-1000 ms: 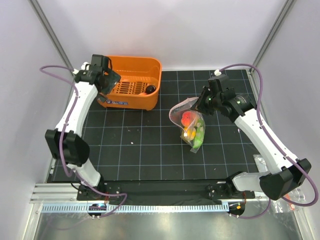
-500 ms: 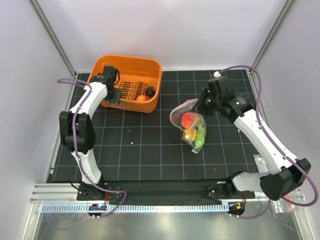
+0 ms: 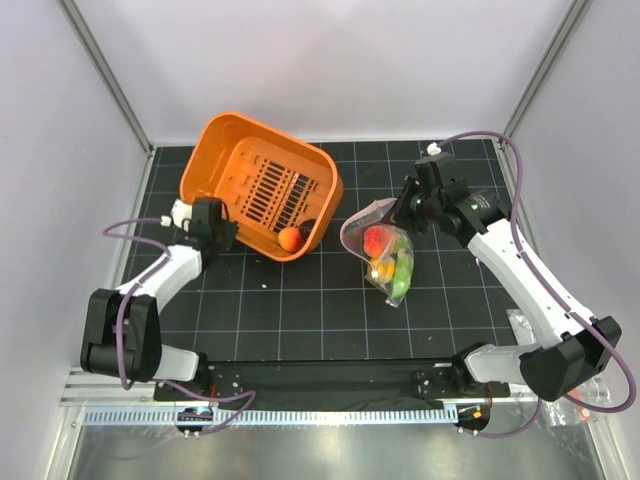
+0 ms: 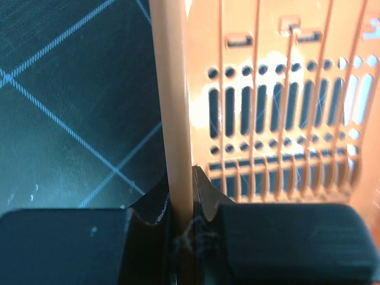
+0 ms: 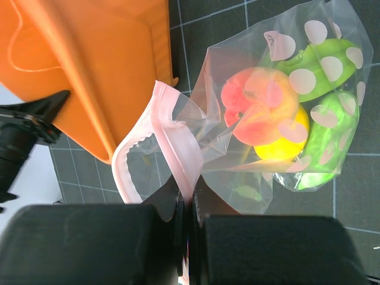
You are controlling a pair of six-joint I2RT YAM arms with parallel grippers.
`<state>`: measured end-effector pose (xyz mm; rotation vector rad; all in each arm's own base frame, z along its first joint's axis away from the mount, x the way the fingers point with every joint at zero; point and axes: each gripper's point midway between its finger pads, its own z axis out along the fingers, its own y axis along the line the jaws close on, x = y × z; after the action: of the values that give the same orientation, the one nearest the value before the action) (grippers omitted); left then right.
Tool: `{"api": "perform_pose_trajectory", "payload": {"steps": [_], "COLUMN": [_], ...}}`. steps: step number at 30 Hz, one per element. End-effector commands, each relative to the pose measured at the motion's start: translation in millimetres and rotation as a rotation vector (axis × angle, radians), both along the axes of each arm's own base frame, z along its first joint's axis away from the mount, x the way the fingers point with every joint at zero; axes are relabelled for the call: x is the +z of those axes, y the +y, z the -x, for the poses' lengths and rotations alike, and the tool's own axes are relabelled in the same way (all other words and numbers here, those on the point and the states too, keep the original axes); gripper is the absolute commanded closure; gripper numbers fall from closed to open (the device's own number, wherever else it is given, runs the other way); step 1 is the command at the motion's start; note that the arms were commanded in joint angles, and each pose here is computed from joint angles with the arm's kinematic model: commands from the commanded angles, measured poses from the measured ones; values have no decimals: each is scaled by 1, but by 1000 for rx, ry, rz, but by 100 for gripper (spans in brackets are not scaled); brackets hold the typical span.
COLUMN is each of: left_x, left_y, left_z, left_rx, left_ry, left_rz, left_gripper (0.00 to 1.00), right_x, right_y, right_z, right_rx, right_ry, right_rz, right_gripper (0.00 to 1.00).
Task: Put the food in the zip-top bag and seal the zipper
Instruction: Adjust the bin at the center of the board.
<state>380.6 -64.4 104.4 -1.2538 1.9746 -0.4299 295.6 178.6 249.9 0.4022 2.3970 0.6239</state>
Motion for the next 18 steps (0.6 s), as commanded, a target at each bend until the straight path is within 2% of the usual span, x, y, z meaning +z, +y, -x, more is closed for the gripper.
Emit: {"api": "perform_pose_trajectory", "payload": {"steps": [1, 3, 8, 13, 15, 18], "left_x": [25, 14, -6, 19, 36, 58], "left_y": [-1, -3, -6, -1, 17, 33], "left_z": [-29, -26, -23, -23, -15, -2], "left_rx": [-7, -17, -28, -7, 92, 222], "left_ry": [-255, -292, -279, -323, -298, -289], "left_rz": [-17, -8, -8, -60, -121, -138], "left_gripper": [99, 99, 100, 100, 99, 100], "right_x": [13, 13, 10, 13, 13, 13], "right_y": [5, 6, 5, 3, 2, 2], "right_z": [-9, -9, -7, -8, -8, -9], "right_rx": [-4, -4, -4, -9, -10, -10], "right_ry": [-42, -41, -35, -43, -39, -43], "right_rz": [-37, -38, -31, -24, -21, -18], "right_gripper": [99, 99, 99, 99, 99, 99]}}
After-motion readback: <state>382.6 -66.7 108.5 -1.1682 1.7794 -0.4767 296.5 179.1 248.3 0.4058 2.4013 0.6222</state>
